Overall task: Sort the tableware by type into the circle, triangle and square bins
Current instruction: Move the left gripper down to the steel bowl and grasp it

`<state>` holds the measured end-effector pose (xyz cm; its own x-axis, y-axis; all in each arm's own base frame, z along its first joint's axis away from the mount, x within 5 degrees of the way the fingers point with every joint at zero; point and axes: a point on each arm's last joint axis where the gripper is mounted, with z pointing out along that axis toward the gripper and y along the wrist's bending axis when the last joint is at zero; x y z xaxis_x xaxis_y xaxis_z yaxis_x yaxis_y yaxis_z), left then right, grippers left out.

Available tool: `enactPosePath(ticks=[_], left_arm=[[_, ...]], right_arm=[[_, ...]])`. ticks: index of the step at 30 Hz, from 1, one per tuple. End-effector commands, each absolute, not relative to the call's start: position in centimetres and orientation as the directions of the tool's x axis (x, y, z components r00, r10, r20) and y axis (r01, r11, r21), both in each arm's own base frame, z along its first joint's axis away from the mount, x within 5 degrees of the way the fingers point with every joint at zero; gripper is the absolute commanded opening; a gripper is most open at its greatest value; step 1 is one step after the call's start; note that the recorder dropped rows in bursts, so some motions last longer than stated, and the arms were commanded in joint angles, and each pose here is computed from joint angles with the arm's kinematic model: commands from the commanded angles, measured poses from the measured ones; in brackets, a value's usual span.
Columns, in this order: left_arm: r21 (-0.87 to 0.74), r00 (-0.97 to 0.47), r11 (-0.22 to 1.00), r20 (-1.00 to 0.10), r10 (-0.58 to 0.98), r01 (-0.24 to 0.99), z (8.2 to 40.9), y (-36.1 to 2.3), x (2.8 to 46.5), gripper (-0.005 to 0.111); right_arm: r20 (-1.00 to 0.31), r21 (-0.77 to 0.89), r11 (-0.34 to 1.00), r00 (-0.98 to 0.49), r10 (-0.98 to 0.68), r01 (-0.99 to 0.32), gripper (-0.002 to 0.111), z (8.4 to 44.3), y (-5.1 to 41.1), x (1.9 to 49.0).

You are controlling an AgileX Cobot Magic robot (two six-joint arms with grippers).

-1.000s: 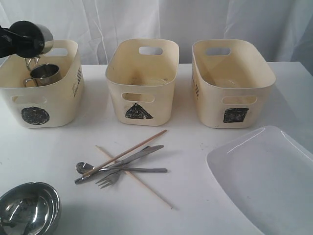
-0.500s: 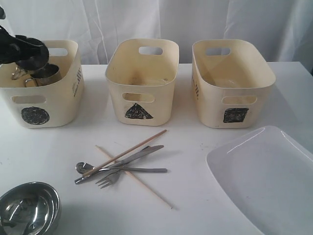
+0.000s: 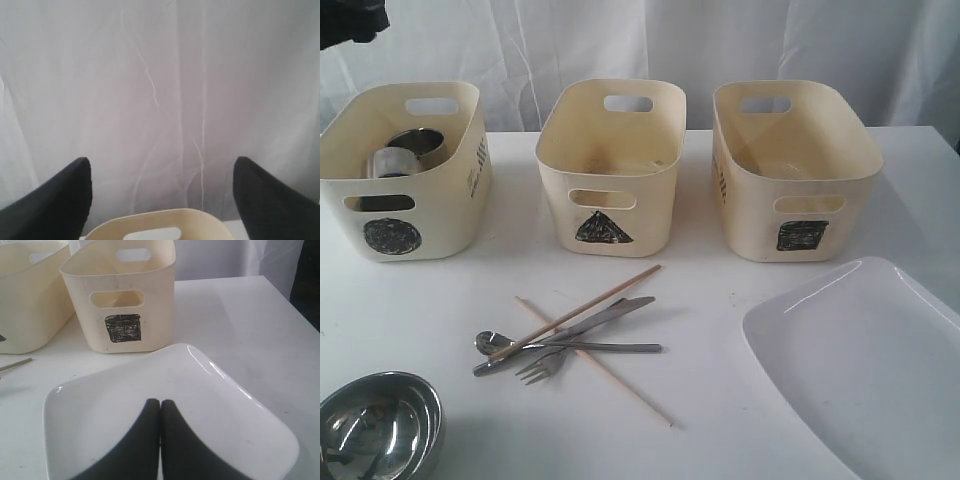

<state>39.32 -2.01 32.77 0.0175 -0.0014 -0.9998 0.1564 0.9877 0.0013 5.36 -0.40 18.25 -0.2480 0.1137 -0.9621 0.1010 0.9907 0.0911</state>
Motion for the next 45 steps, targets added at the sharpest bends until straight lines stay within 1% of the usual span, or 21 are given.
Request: enactPosePath(ticks=[1,3,6,8,10,12,14,17,18,19,24,28,29,31,32,33,37,39,41,45], left_arm=[[0.19,-0.057,0.974,-0.978,0.199,0.125,36.6,-1.6,35.8,0.073],[0.204,-0.183,0.978,-0.961,0.208,0.038,37.4,-0.5,34.0,0.067],[0.207,-0.41,0.969,-0.902,0.135,-0.135,37.9,1.4,30.5,0.052],[0.249,-0.558,0.944,-0.825,0.088,-0.218,37.8,2.4,28.2,0.036],[0.281,-0.645,0.93,-0.761,0.065,-0.237,37.4,2.9,26.2,0.02],[0.258,-0.688,0.944,-0.724,0.05,-0.203,37.0,2.6,24.4,0.001],[0.185,-0.713,0.975,-0.7,0.044,-0.121,36.5,1.6,22.9,0.0],[0.015,-0.755,0.999,-0.654,0.046,0.048,35.1,-0.5,20.6,0.0],[-0.025,-0.775,0.995,-0.629,0.058,0.094,34.3,-1.0,19.8,0.0],[-0.048,-0.8,0.992,-0.596,0.064,0.115,33.3,-1.3,19.3,0.0],[-0.086,-0.911,0.99,-0.406,0.064,0.108,27.9,-1.4,17.0,0.0],[-0.087,-0.925,0.99,-0.373,0.069,0.109,25.9,-1.4,16.5,0.0],[-0.077,-0.922,0.988,-0.375,0.095,0.133,25.7,-1.4,16.4,0.001],[-0.063,-0.914,0.982,-0.379,0.143,0.18,25.6,-1.4,16.4,0.007],[-0.072,-0.915,0.981,-0.379,0.141,0.181,25.6,-1.5,16.4,0.013],[-0.089,-0.915,0.98,-0.381,0.132,0.178,25.6,-1.6,16.4,0.021],[-0.175,-0.912,0.973,-0.404,0.068,0.15,25.6,-2.3,16.6,0.059],[-0.227,-0.902,0.965,-0.431,0.025,0.135,25.2,-2.7,16.7,0.069],[-0.257,-0.905,0.956,-0.425,0.021,0.143,24.3,-3.0,16.6,0.071],[-0.267,-0.922,0.945,-0.379,0.075,0.187,22.6,-3.2,16.2,0.069]], right_arm=[[-0.964,0.092,0.991,-0.242,0.114,0.1,0.0,18.2,-0.4,5.3],[-0.964,0.092,0.991,-0.242,0.114,0.1,0.0,18.2,-0.4,5.3],[-0.964,0.092,0.991,-0.242,0.114,0.1,0.0,18.2,-0.4,5.3],[-0.964,0.092,0.991,-0.242,0.114,0.1,0.0,18.2,-0.4,5.3],[-0.964,0.092,0.991,-0.242,0.114,0.1,0.0,18.2,-0.4,5.3],[-0.964,0.092,0.991,-0.242,0.114,0.1,0.0,18.2,-0.4,5.3],[-0.964,0.092,0.991,-0.242,0.114,0.1,0.0,18.2,-0.4,5.3],[-0.964,0.092,0.991,-0.242,0.114,0.1,0.0,18.2,-0.4,5.3],[-0.964,0.092,0.991,-0.242,0.114,0.1,0.0,18.2,-0.4,5.3],[-0.964,0.092,0.991,-0.242,0.114,0.1,0.0,18.2,-0.4,5.3],[-0.964,0.092,0.991,-0.242,0.114,0.1,0.0,18.2,-0.4,5.3],[-0.964,0.092,0.991,-0.242,0.114,0.1,0.0,18.2,-0.4,5.3],[-0.964,0.092,0.991,-0.242,0.114,0.1,0.0,18.2,-0.4,5.3],[-0.964,0.092,0.991,-0.242,0.114,0.1,0.0,18.2,-0.4,5.3],[-0.963,0.094,0.991,-0.242,0.116,0.1,0.0,18.2,-0.4,5.3],[-0.963,0.094,0.991,-0.242,0.116,0.1,0.0,18.2,-0.4,5.3],[-0.964,0.092,0.991,-0.242,0.114,0.1,0.0,18.2,-0.4,5.3],[-0.964,0.092,0.991,-0.242,0.114,0.1,0.0,18.2,-0.4,5.3],[-0.964,0.092,0.991,-0.242,0.114,0.1,0.0,18.2,-0.4,5.3],[-0.964,0.092,0.991,-0.242,0.114,0.1,0.0,18.2,-0.4,5.3]])
